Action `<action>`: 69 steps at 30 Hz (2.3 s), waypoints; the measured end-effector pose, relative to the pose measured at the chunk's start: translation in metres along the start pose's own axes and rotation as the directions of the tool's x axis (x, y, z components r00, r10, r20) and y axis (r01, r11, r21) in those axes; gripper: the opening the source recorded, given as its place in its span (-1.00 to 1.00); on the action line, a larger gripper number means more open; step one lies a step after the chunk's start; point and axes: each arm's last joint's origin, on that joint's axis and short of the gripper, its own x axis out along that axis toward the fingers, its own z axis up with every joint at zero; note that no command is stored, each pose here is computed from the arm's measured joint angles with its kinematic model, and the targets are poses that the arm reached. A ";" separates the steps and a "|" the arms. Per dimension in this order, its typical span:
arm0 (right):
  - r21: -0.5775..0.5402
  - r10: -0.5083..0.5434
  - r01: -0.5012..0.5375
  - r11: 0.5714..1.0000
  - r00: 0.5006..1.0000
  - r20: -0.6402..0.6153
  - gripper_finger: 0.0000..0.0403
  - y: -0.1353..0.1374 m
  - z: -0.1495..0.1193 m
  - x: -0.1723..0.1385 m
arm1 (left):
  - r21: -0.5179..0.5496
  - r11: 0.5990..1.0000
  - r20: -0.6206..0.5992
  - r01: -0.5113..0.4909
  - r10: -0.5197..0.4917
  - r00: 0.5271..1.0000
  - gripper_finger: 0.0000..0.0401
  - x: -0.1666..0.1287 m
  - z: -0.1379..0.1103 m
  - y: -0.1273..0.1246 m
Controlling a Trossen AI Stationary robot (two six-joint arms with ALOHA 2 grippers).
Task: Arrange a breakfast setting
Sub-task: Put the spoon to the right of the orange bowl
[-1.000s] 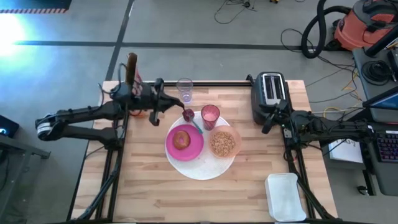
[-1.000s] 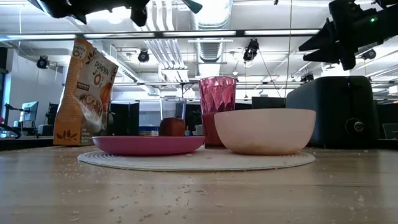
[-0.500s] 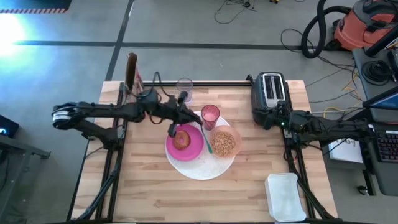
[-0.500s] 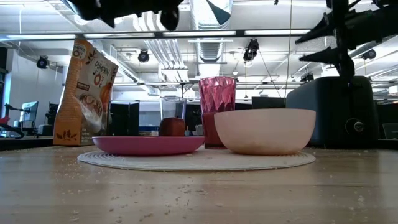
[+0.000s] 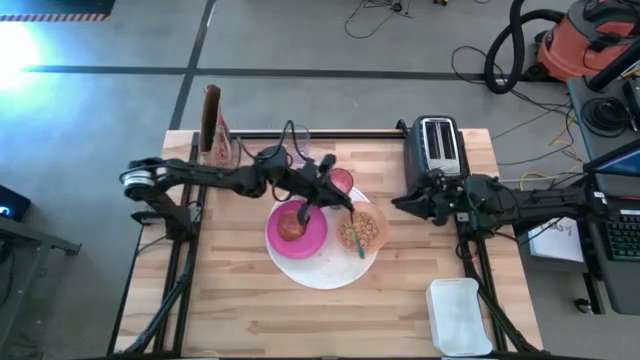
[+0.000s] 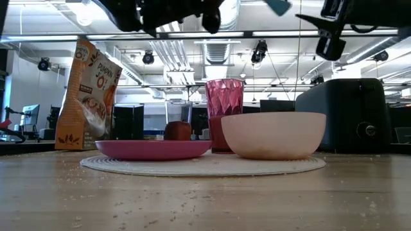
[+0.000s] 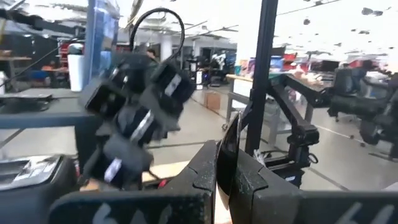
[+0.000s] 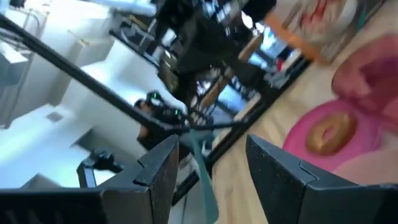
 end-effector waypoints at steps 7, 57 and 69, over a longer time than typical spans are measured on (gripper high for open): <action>0.154 -0.057 0.069 0.986 0.995 -0.078 -0.15 -0.012 -0.008 0.013 | -0.034 0.999 0.032 0.015 -0.014 0.999 -1.00 0.028 0.003 0.017; -0.050 -0.314 0.327 0.944 0.838 -0.447 -0.55 0.069 0.023 0.079 | -0.171 0.978 0.028 -0.122 0.129 0.991 -1.00 0.027 0.007 0.053; -0.087 -0.318 0.313 0.946 0.835 -0.449 -0.71 0.069 0.024 0.078 | -0.194 0.972 0.001 -0.129 0.132 0.991 -1.00 0.027 0.004 0.054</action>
